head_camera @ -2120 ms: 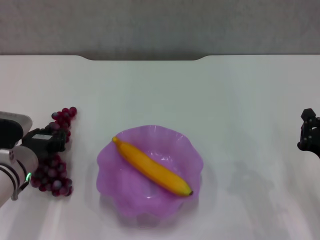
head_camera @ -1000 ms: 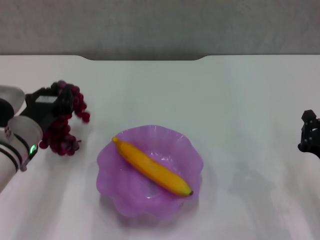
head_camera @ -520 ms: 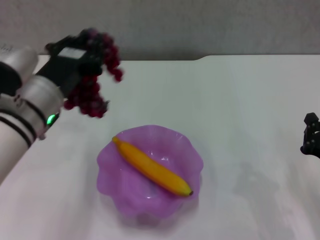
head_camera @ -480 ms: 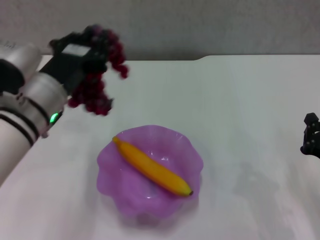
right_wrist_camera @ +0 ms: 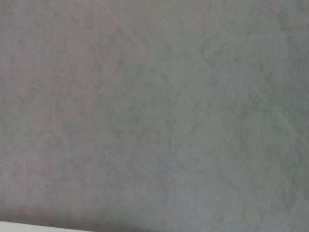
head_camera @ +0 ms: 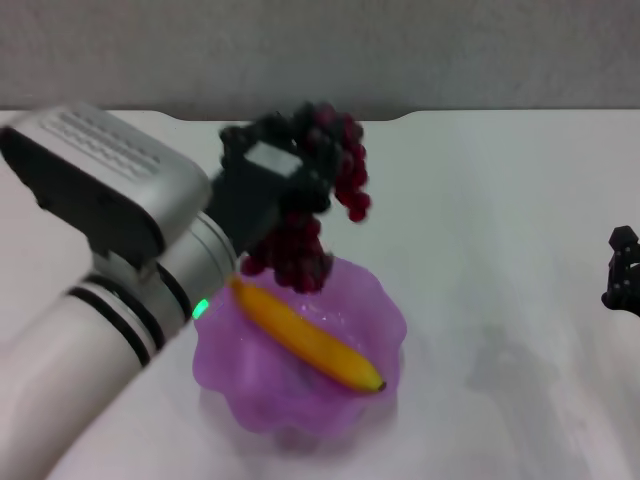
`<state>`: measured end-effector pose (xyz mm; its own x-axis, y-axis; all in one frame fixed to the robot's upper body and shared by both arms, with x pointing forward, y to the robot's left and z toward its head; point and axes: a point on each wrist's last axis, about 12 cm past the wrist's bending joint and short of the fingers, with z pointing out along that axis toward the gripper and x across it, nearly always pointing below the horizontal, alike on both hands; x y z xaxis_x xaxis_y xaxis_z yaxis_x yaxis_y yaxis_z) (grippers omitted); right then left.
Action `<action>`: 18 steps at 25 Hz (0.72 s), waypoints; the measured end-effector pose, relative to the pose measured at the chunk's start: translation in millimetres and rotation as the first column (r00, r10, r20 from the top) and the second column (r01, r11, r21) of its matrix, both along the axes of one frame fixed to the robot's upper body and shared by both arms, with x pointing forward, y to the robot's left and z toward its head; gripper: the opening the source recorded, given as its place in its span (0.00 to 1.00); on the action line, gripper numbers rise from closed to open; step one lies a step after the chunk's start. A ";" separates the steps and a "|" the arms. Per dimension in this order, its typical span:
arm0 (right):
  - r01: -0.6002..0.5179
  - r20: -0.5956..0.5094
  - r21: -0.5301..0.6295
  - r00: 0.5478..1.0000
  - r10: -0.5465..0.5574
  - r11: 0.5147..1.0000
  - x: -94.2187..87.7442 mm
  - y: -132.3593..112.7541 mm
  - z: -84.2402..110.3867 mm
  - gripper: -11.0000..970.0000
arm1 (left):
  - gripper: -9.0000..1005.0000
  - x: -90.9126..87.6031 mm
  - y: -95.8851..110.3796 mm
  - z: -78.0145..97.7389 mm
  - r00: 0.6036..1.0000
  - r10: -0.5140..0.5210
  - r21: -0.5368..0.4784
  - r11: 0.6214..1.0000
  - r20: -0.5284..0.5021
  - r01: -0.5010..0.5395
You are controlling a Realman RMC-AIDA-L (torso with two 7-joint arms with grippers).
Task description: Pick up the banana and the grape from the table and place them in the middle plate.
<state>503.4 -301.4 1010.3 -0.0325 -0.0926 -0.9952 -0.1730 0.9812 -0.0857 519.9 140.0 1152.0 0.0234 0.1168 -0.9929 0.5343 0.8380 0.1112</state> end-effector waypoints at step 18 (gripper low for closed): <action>-0.018 0.011 0.008 1.000 0.018 1.000 2.3 5.5 2.4 0.01 | 0.26 -8.3 -12.7 -73.7 0.990 -0.073 0.149 0.985 -0.121 0.091</action>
